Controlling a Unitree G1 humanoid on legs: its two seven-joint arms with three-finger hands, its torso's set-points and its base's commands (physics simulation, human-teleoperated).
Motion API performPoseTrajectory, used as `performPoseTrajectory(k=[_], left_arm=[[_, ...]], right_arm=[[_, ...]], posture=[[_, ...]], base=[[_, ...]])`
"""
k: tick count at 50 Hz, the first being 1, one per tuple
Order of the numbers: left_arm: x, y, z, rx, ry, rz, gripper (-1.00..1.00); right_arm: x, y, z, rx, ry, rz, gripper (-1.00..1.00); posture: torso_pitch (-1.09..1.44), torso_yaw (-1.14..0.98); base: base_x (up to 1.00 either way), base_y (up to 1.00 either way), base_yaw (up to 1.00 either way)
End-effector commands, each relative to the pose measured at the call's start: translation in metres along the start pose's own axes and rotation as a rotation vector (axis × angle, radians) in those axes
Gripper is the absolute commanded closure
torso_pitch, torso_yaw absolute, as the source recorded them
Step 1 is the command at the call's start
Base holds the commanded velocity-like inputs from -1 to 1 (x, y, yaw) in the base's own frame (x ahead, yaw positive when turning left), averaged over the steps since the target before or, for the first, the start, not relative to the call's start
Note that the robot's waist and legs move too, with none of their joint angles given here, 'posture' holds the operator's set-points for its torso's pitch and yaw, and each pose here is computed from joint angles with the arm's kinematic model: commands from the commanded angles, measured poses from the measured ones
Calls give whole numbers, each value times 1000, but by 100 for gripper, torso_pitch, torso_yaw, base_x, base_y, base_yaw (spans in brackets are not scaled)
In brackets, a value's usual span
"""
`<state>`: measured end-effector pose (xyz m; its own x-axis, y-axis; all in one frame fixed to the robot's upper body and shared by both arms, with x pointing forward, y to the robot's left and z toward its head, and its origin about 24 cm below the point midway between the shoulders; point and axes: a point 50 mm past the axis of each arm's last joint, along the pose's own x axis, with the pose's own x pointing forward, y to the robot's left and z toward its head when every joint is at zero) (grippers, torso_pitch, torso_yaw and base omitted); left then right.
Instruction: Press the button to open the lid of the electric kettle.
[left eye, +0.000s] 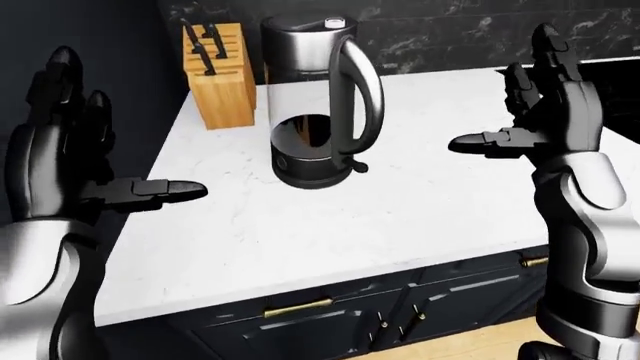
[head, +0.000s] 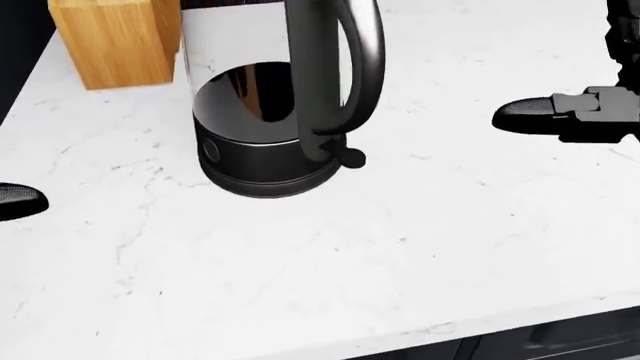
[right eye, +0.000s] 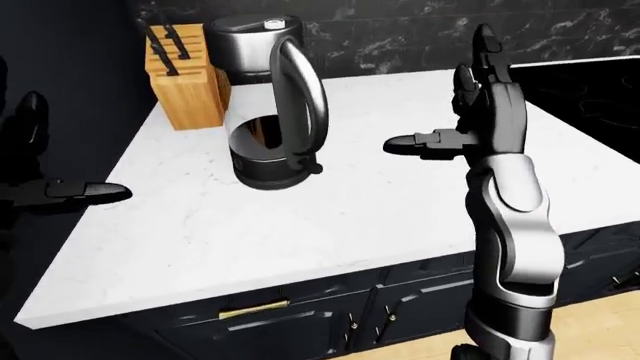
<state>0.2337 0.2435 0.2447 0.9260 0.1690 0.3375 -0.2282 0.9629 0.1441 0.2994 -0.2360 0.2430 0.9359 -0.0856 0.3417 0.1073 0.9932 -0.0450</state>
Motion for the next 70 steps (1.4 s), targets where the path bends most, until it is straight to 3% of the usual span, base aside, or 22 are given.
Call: performPoseTrajectory(k=[1, 26, 39, 44, 45, 46, 55, 70], left_arm=[[0, 4, 15, 19, -75, 18, -100], [1, 9, 26, 34, -99, 30, -100], [0, 11, 29, 47, -143, 52, -100], [-1, 8, 24, 53, -126, 23, -100], [-3, 6, 25, 31, -147, 0, -100], [-5, 5, 26, 53, -155, -7, -100], [-6, 7, 30, 25, -174, -9, -100], [-5, 6, 30, -18, -149, -7, -100]], right_arm=[[2, 2, 16, -6, -73, 9, -100], [11, -13, 24, -15, -88, -55, -100], [14, -16, 25, -9, -76, -82, -100], [14, -16, 26, -11, -74, -81, -100], [13, -16, 26, -19, -76, -79, -100], [13, -15, 26, -29, -79, -77, -100], [15, -15, 25, -25, -66, -85, -100], [15, -14, 26, -25, -65, -88, -100]], posture=[[0, 0], [0, 0], [0, 0], [0, 0], [0, 0], [0, 0], [0, 0], [-6, 0]], base=[[13, 0, 0], [11, 0, 0], [0, 0, 0], [0, 0, 0], [0, 0, 0], [0, 0, 0], [0, 0, 0], [0, 0, 0]])
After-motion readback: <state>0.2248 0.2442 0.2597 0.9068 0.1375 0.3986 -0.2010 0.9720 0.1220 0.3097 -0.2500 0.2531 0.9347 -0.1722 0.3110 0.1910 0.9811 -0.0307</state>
